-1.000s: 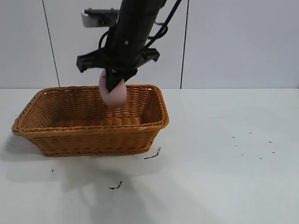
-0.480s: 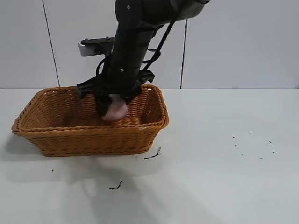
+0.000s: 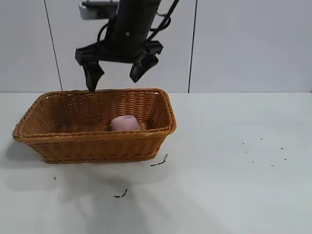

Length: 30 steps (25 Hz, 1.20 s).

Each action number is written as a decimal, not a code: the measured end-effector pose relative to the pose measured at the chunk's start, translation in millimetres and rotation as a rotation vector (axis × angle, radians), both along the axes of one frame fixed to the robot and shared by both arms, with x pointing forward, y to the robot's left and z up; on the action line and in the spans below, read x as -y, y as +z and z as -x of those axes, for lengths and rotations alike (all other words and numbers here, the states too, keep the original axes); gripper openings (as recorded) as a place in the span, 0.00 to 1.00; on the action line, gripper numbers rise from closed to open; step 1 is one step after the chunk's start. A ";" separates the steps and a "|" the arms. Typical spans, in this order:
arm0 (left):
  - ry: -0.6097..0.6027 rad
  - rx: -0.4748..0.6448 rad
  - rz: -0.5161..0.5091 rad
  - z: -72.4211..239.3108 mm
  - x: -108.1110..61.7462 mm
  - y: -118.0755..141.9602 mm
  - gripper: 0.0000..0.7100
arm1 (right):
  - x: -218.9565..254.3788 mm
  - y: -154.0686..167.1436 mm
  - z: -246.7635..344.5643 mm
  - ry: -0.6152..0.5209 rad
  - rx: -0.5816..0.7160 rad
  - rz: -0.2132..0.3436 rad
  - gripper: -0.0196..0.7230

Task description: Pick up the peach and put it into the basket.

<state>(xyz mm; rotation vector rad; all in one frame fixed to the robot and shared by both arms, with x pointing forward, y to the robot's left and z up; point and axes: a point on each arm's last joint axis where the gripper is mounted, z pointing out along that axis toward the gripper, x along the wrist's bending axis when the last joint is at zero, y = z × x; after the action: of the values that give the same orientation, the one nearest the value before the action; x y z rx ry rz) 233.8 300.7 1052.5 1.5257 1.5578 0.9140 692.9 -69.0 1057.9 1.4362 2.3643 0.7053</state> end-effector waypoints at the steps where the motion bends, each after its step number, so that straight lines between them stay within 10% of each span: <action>1: 0.000 0.000 0.000 0.0 0.0 0.0 0.98 | 16.2 -0.3 -6.7 -0.040 -0.013 0.004 0.95; 16: 0.000 0.000 0.000 0.0 0.0 0.0 0.98 | 212.3 -4.2 -46.2 -0.446 -0.106 0.038 0.95; 30: 0.000 0.000 0.000 0.0 0.0 0.0 0.98 | 242.1 44.0 13.3 -0.509 -0.115 0.036 0.96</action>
<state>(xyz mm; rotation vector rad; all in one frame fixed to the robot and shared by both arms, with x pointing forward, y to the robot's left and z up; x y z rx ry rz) 233.8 300.7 1052.5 1.5257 1.5578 0.9140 679.6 -311.1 1101.9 1.9936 1.9380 0.4491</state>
